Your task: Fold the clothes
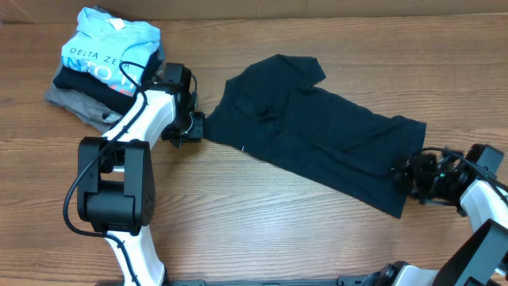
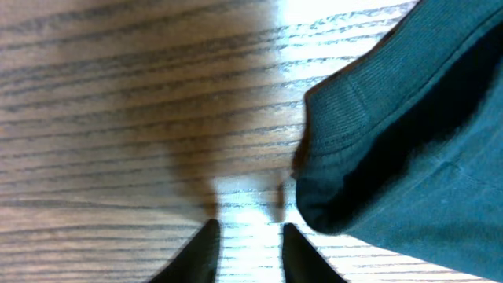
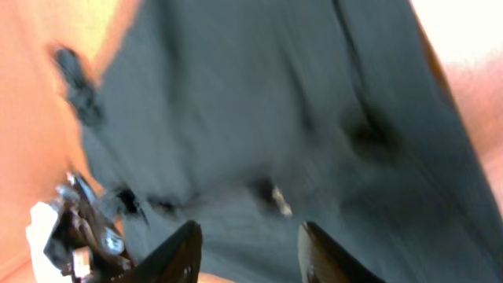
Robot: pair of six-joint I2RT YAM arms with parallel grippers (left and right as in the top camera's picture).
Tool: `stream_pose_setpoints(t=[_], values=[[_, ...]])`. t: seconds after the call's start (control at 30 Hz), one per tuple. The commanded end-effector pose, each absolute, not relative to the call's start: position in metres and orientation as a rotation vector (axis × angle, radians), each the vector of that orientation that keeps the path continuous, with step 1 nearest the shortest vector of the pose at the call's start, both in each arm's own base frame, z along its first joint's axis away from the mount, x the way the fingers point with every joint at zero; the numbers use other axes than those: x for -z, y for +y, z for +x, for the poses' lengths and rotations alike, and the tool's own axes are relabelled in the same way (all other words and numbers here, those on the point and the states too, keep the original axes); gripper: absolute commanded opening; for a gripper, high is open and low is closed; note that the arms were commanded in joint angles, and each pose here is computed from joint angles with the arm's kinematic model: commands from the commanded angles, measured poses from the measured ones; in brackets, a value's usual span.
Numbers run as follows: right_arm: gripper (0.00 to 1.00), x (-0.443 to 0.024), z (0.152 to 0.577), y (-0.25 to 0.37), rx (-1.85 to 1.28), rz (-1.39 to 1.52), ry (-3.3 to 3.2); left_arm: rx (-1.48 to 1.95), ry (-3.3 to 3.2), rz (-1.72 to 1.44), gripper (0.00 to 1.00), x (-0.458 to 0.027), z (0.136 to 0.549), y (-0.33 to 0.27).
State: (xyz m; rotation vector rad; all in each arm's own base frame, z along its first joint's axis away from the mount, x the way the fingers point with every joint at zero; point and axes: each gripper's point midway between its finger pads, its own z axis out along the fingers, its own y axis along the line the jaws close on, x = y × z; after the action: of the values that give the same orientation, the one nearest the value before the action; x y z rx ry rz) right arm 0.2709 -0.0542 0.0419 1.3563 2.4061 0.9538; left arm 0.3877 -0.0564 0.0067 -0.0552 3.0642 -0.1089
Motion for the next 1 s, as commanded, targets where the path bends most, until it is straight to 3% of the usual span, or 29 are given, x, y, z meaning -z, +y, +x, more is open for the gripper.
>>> stream_pose_setpoints(t=[0.0,0.1,0.33,0.4,0.53,0.63,0.73,0.83,0.97], values=[[0.45,-0.034,0.242,-0.058,-0.794,1.437,2.537,0.129,3.061,-0.042,0.38,-0.008,0.39,-0.062],[0.45,-0.018,0.208,-0.061,-0.604,1.54,2.668,0.128,3.054,-0.037,0.41,-0.009,0.392,-0.062],[0.45,0.003,0.19,-0.047,-0.59,1.529,2.725,0.155,3.016,-0.034,0.42,-0.01,0.401,-0.065],[0.38,0.01,0.183,-0.041,-0.596,1.543,2.735,0.196,3.003,-0.03,0.42,-0.011,0.404,-0.07],[0.07,0.011,0.181,-0.04,-0.608,1.568,2.725,0.264,2.986,-0.022,0.41,-0.012,0.407,-0.078],[0.04,0.002,0.187,-0.047,-0.6,1.582,2.706,0.31,2.986,-0.018,0.41,-0.013,0.406,-0.083],[0.04,-0.01,0.179,-0.065,-0.456,1.72,2.702,0.313,3.004,-0.02,0.29,-0.012,0.402,-0.083],[0.04,-0.019,0.166,-0.082,-0.263,1.829,2.71,0.309,3.026,-0.024,0.05,-0.012,0.397,-0.082],[0.06,-0.022,0.167,-0.086,-0.235,1.821,2.708,0.314,3.053,-0.029,0.04,-0.011,0.39,-0.082]])
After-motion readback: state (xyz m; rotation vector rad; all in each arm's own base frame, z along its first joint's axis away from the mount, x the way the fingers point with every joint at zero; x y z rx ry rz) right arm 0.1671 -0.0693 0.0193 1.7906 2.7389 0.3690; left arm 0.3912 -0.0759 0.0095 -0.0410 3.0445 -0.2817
